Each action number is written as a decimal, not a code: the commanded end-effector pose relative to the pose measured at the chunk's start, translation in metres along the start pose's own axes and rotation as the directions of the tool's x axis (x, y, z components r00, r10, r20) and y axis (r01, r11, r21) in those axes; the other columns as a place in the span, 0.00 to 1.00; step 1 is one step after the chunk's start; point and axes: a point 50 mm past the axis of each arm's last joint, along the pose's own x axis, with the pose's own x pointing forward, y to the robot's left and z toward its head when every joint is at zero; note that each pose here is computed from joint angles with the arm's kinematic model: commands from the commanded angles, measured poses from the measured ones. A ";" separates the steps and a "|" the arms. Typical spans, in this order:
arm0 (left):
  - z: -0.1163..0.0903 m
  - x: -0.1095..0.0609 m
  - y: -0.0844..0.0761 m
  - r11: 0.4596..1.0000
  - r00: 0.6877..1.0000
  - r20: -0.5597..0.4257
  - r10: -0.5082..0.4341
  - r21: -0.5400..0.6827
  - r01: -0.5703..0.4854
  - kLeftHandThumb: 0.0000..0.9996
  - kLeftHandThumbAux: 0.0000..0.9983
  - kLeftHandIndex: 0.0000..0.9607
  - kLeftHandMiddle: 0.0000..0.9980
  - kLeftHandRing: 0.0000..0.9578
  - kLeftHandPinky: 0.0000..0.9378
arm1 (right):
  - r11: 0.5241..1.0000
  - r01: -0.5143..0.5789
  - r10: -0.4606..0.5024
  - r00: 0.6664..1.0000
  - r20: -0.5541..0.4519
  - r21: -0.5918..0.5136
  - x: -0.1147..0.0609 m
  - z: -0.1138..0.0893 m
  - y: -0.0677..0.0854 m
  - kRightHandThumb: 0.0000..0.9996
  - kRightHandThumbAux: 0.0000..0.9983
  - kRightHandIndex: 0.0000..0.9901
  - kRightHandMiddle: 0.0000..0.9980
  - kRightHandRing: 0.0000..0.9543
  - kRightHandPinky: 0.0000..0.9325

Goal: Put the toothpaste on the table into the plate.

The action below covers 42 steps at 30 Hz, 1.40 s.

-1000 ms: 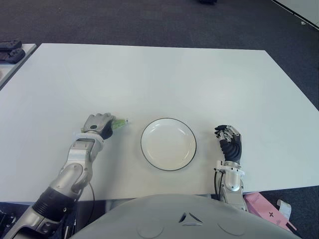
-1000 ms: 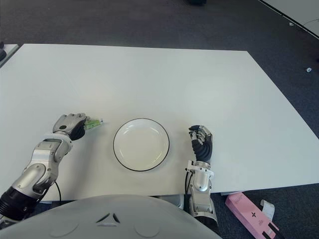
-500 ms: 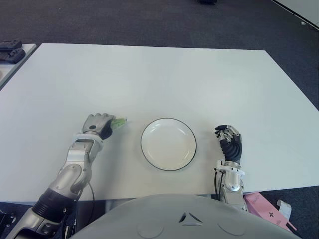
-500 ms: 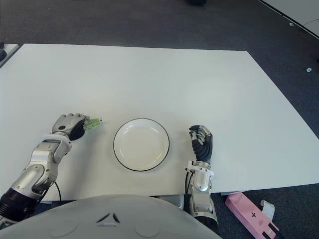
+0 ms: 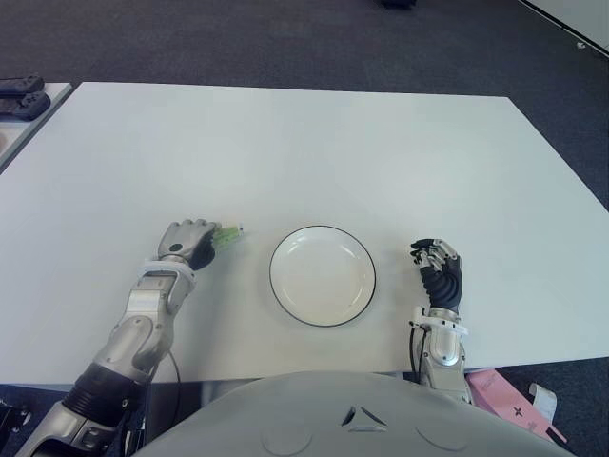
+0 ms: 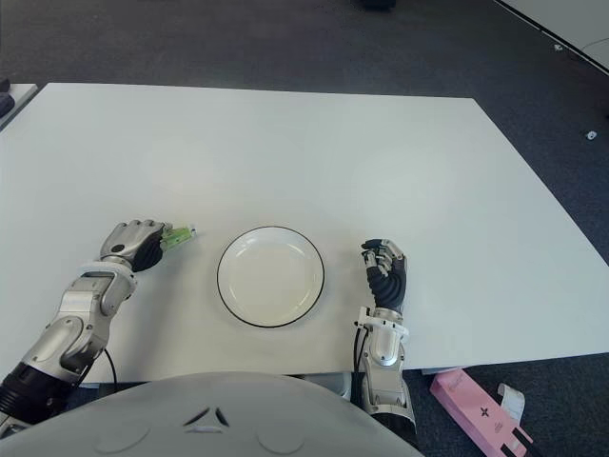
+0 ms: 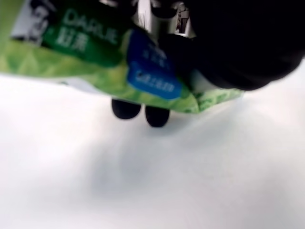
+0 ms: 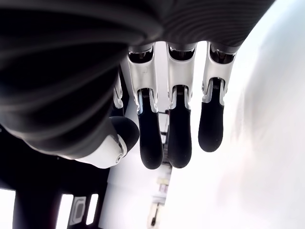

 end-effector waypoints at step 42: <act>0.040 0.008 0.063 0.841 0.806 0.254 0.534 -0.257 -0.477 0.85 0.67 0.43 0.56 0.94 0.94 | 0.999 -0.011 0.010 1.000 0.014 0.033 0.008 0.000 0.015 0.71 0.73 0.43 0.49 0.54 0.56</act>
